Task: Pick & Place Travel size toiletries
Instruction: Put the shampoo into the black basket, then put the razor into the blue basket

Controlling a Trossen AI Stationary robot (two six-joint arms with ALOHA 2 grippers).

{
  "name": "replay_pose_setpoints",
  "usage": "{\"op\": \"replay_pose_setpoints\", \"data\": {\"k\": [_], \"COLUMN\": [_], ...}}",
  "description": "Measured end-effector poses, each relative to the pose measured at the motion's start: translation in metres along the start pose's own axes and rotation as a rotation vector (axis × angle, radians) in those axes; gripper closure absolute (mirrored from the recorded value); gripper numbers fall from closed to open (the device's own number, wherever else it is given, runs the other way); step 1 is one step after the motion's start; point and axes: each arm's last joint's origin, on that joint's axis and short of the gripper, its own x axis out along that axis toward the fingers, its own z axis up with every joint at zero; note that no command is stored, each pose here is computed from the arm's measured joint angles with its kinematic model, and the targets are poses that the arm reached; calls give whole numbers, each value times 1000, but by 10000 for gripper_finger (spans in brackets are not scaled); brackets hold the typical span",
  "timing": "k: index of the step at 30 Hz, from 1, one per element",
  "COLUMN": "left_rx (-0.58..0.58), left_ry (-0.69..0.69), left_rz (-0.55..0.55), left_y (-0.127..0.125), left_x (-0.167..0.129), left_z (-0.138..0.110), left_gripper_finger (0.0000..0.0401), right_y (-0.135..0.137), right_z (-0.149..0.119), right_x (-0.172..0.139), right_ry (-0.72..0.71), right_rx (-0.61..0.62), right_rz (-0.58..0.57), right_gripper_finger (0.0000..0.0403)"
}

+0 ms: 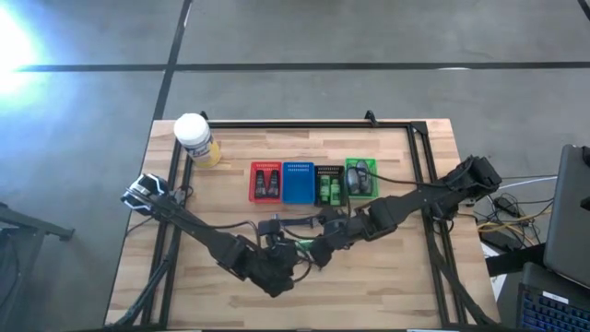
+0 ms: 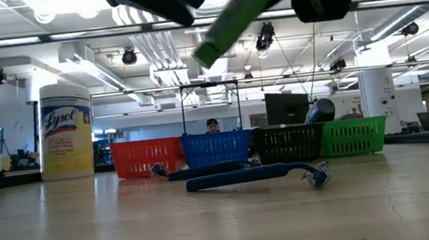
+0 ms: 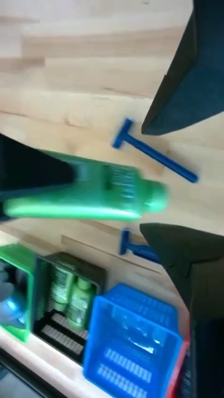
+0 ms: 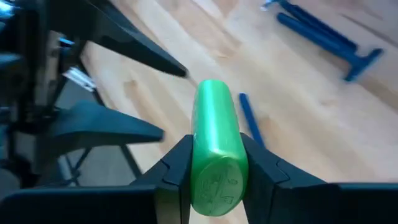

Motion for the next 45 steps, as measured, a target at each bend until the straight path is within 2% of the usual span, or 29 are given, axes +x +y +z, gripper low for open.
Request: {"op": "replay_pose_setpoints", "data": {"k": [3,8,12,17,20,23,29,36,40,45], "left_rx": [-27,-59,-194,-360,-445,-498,-512,-500,-499,-464], "left_ry": [52,183,260,276,245,211,185,152,138,131], "left_rz": [31,111,82,-58,-176,-239,-244,-270,-277,-296], "left_y": [4,10,14,15,18,24,41,56,63,68], "left_x": [-5,-16,-16,-13,-13,-15,-25,-37,-40,-37], "left_z": [-6,-31,-55,-81,-89,-95,-103,-100,-99,-96], "left_gripper_finger": [134,121,130,146,150,151,151,151,151,151], "right_y": [-7,-25,-48,-76,-94,-109,-117,-115,-108,-90], "right_z": [0,11,30,66,86,102,110,102,96,79], "right_x": [-2,-26,-41,-33,-23,-11,11,24,20,-3], "right_ry": [-9,-137,-239,-226,-224,-208,-191,-163,-179,-140], "right_rx": [-11,-19,-8,-31,-15,-13,-37,-72,-76,-119], "right_rz": [-76,-258,-458,-600,-678,-736,-744,-753,-738,-659], "right_gripper_finger": [316,311,311,304,301,300,265,171,120,75]}}
